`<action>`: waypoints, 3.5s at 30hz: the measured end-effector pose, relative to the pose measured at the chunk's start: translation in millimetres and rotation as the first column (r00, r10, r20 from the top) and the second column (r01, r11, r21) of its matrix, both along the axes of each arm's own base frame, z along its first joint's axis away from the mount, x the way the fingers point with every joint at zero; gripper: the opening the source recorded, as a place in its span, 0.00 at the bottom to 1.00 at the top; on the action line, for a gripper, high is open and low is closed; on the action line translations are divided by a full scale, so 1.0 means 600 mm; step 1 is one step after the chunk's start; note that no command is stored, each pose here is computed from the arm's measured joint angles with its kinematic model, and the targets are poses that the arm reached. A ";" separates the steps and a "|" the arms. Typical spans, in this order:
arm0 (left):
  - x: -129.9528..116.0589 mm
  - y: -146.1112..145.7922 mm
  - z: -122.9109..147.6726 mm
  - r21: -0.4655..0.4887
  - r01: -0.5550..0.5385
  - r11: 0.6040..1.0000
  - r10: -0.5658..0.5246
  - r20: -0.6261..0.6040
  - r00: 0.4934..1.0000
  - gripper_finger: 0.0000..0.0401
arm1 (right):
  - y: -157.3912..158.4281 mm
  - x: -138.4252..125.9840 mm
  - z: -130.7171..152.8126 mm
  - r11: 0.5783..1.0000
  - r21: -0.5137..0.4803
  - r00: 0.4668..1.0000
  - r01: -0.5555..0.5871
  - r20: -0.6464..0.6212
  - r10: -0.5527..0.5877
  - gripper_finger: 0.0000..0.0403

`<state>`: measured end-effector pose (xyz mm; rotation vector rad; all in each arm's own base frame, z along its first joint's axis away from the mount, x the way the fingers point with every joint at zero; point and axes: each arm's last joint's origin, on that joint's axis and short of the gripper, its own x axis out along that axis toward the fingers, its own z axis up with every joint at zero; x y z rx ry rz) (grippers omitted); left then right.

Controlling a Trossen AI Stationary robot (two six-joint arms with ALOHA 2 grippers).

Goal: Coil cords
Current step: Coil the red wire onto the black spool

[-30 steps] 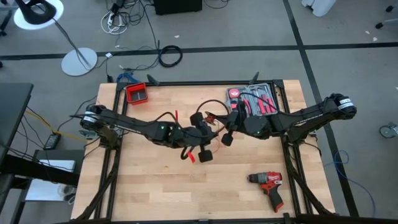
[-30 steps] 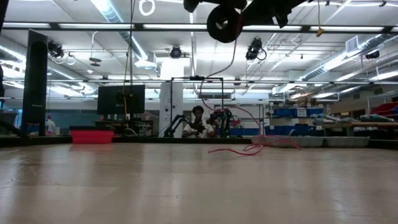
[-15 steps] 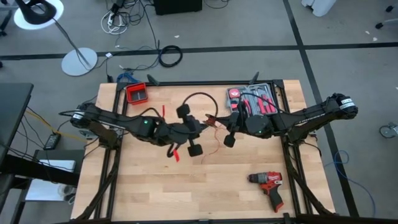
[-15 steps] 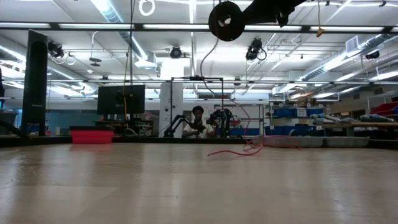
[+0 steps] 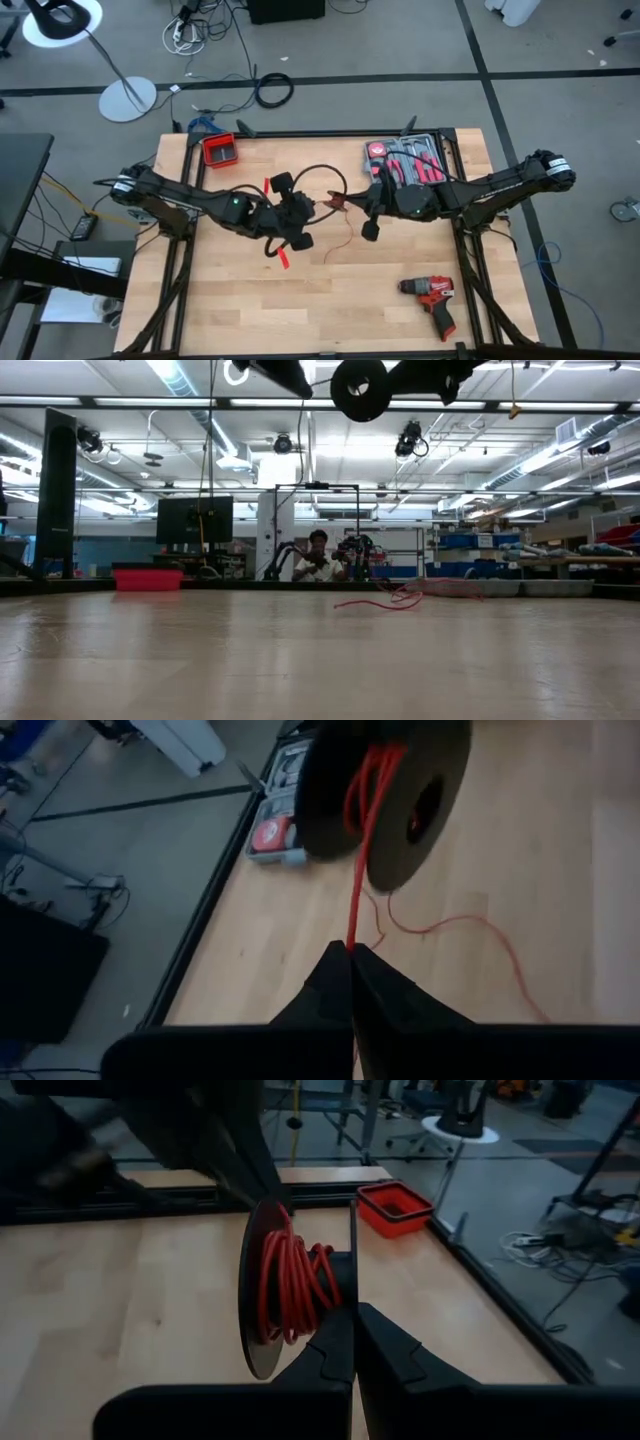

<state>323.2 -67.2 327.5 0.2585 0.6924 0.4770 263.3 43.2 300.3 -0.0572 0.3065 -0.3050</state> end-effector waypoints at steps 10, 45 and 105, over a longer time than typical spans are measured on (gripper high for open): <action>0.015 -0.004 -0.100 0.067 0.071 0.995 -0.080 0.142 0.987 0.00 | -0.006 -0.001 0.004 0.992 0.123 0.999 0.008 0.042 -0.014 0.00; 0.009 -0.007 -0.115 -0.122 0.215 0.969 -0.150 0.402 0.903 0.33 | -0.029 -0.050 0.004 0.996 0.084 0.990 0.008 -0.139 0.003 0.00; 0.022 0.005 -0.086 -0.132 0.185 0.974 -0.106 0.458 0.882 0.02 | -0.005 -0.004 -0.007 0.976 0.048 0.973 -0.214 -0.080 0.218 0.14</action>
